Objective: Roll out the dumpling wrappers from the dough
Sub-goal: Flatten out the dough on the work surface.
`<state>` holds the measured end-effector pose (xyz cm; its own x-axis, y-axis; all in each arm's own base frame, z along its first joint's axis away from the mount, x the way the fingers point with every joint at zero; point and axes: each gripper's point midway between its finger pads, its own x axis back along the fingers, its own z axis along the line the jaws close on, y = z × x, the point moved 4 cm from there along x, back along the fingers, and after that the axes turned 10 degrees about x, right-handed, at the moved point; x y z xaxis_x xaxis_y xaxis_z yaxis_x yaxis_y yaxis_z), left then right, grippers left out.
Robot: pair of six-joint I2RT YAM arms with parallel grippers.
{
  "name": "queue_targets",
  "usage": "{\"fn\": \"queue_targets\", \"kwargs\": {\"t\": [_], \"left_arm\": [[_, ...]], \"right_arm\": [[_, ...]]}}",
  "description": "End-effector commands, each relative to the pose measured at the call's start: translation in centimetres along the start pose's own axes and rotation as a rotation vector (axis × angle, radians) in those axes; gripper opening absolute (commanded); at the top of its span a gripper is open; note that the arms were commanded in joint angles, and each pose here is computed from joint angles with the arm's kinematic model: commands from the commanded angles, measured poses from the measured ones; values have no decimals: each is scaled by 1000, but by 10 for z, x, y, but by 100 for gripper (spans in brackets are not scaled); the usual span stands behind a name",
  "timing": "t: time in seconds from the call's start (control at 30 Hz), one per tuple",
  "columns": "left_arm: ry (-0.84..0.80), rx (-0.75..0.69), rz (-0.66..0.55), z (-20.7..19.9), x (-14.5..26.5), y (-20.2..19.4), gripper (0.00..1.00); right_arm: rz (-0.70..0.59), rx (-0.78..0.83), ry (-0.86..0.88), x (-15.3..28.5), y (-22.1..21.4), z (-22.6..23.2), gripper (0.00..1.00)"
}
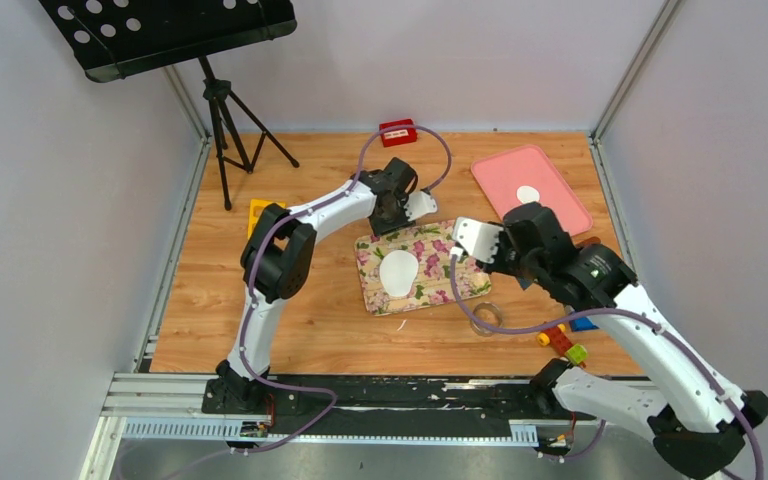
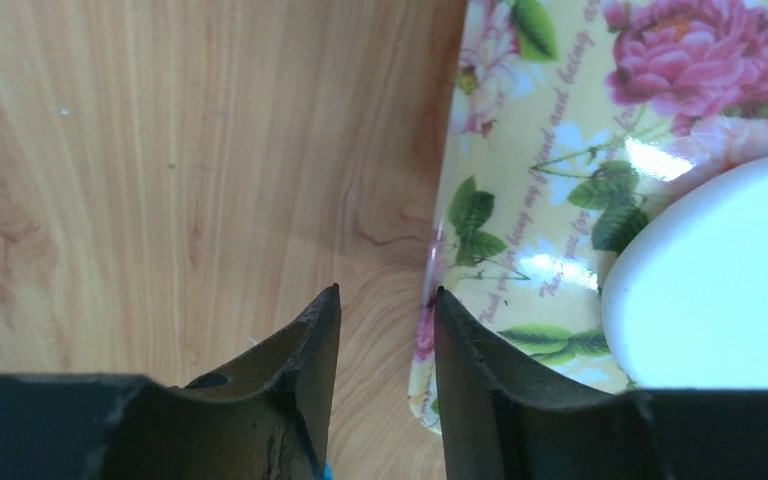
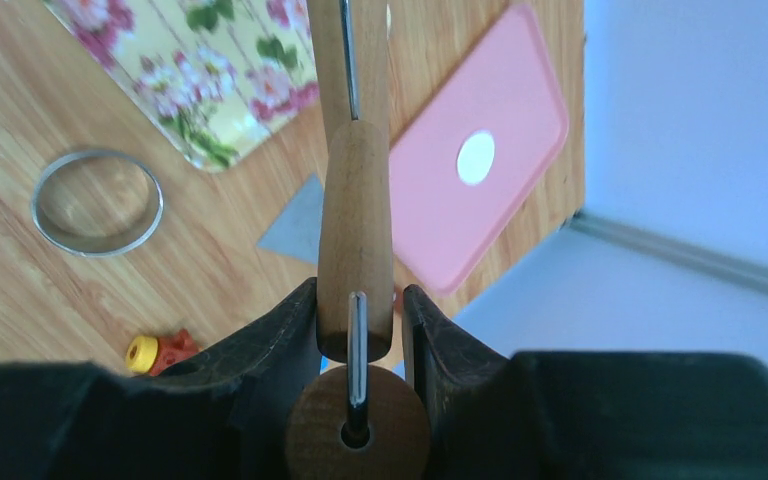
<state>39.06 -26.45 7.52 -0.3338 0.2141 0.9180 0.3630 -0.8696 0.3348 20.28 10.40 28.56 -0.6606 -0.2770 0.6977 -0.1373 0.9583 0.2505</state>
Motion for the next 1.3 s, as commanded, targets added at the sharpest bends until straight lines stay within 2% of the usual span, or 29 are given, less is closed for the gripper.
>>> {"fn": "queue_targets", "kwargs": {"t": [0.0,0.13,0.2,0.27,0.33,0.4,0.47,0.73,0.9,1.1,1.27], "left_arm": [[67,25,-124,19,37,30,47],[72,37,-145,23,48,33,58],[69,51,-167,25,53,33,68],[79,59,-172,27,58,30,73],[80,70,-170,29,57,24,74],[74,91,-159,32,53,17,75],[57,108,-162,34,48,14,76],[-20,141,-152,35,31,16,74],[-49,145,-133,33,20,16,73],[-65,143,-101,29,6,11,69],[-86,144,-89,25,-1,7,60]], "right_arm": [[43,-82,-45,-6,-33,-4,0],[78,-231,-90,-32,-54,-14,0],[18,-275,-49,-43,-46,-13,0],[-122,-234,18,-49,-22,-4,0],[-185,-152,7,-50,-3,-4,0],[-197,-63,2,-54,17,-2,0],[-157,8,13,-65,29,-1,0],[-136,227,31,-120,83,0,0],[-135,308,25,-134,114,-6,0],[-151,370,41,-143,131,3,0],[-171,400,69,-149,143,16,0]]}}
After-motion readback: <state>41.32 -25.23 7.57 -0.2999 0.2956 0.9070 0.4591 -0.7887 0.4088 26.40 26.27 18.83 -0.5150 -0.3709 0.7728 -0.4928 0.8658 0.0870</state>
